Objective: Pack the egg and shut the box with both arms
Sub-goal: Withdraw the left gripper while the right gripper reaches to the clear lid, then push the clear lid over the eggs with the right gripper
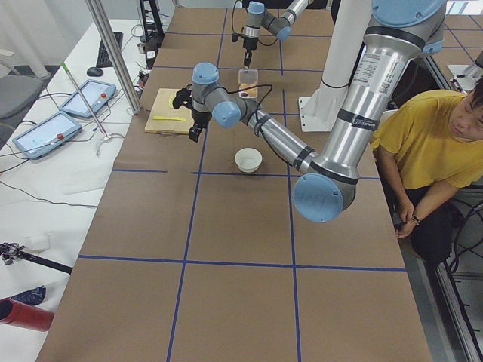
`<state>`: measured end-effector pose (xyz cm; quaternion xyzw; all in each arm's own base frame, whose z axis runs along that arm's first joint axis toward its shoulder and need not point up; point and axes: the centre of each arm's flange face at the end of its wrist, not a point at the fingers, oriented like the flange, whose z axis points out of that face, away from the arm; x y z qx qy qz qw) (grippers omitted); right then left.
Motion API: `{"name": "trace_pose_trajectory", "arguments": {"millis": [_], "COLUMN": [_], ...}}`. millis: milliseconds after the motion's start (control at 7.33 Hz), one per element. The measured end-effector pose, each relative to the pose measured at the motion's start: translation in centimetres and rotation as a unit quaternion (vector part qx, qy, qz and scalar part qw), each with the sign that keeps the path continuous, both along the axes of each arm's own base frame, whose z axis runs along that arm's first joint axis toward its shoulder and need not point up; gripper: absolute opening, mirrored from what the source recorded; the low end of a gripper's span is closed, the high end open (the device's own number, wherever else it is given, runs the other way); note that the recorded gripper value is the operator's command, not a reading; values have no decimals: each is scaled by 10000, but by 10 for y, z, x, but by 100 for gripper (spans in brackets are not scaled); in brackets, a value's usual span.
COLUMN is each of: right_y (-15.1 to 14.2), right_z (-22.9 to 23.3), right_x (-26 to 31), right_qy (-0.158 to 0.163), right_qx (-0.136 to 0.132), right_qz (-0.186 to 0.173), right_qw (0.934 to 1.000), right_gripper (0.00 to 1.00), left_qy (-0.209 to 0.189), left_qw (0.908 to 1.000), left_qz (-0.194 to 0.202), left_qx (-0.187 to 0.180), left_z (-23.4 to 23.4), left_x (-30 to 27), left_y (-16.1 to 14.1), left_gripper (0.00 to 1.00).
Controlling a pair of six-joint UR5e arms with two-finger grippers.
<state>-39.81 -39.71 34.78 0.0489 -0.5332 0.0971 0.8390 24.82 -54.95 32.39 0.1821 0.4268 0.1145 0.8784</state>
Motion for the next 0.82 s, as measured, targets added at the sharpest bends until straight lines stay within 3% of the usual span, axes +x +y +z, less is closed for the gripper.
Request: {"name": "trace_pose_trajectory", "arguments": {"millis": [409, 818], "right_y": [-5, -2], "right_z": [-21, -42], "right_x": [-13, -16], "right_qy": [97, 46], "right_qx": [52, 11], "right_qz": [235, 223], "right_qw": [9997, 9997], "right_gripper": [0, 0], "left_qy": [-4, -39], "left_qw": [10000, 10000], "left_qz": [2, 16], "left_qx": [1, 18], "left_z": [0, 5], "left_x": [0, -3], "left_y": [0, 1], "left_gripper": [80, 80]}}
